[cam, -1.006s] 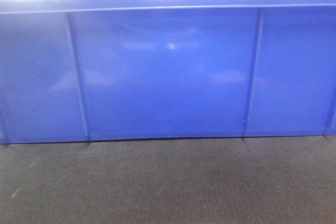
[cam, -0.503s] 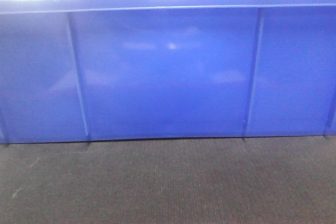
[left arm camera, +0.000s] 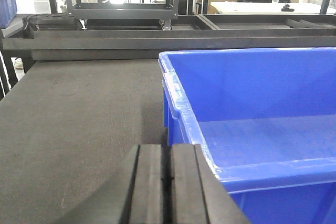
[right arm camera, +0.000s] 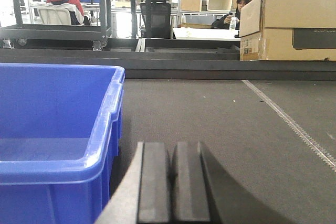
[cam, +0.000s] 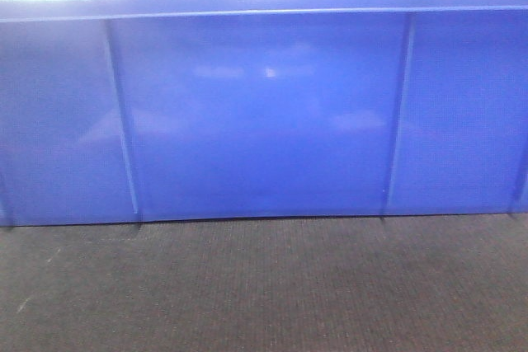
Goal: Move blue bin to conveyor side
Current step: 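Open both grippers and withdraw them from the bin rim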
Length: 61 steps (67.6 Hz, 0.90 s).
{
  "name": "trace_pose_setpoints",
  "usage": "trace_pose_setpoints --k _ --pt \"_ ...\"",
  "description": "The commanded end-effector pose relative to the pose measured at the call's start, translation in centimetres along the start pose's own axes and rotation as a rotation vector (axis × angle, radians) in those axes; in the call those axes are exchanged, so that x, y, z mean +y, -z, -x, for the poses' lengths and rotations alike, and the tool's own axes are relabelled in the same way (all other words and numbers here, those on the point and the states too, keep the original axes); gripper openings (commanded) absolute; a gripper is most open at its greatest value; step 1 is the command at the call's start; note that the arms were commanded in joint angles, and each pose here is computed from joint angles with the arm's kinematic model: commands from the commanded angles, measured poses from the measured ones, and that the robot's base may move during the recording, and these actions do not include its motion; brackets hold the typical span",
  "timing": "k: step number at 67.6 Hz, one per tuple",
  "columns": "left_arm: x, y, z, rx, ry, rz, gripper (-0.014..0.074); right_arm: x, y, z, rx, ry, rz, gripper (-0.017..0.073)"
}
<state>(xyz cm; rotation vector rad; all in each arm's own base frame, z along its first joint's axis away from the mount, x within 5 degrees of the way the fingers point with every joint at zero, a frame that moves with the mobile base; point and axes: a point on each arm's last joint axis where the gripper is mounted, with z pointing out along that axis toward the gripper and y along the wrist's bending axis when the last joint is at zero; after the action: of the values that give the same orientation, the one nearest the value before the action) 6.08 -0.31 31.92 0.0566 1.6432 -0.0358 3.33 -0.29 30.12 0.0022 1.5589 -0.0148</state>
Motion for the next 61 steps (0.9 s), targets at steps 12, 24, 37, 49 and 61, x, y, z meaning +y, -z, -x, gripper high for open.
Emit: trace_pose_setpoints --k 12,24,37,49,61 --pt "0.1 0.3 -2.1 -0.05 0.04 0.031 -0.0017 0.0 0.1 0.3 -0.035 0.013 0.0 -0.0089" --pt "0.2 0.5 -8.0 -0.104 -0.029 0.08 -0.0017 0.0 0.1 0.3 -0.035 0.013 0.0 -0.0089" --pt "0.3 -0.4 -11.3 -0.086 -0.03 0.089 -0.0017 0.0 0.1 0.3 -0.037 0.013 0.0 -0.0089" --pt "0.4 -0.3 -11.1 -0.104 -0.03 0.104 -0.0017 0.0 0.2 0.3 -0.04 0.013 0.0 -0.0089" --pt "0.4 -0.3 -10.7 -0.148 -0.032 0.108 -0.0017 0.0 0.2 0.3 -0.04 0.013 0.0 -0.0089"
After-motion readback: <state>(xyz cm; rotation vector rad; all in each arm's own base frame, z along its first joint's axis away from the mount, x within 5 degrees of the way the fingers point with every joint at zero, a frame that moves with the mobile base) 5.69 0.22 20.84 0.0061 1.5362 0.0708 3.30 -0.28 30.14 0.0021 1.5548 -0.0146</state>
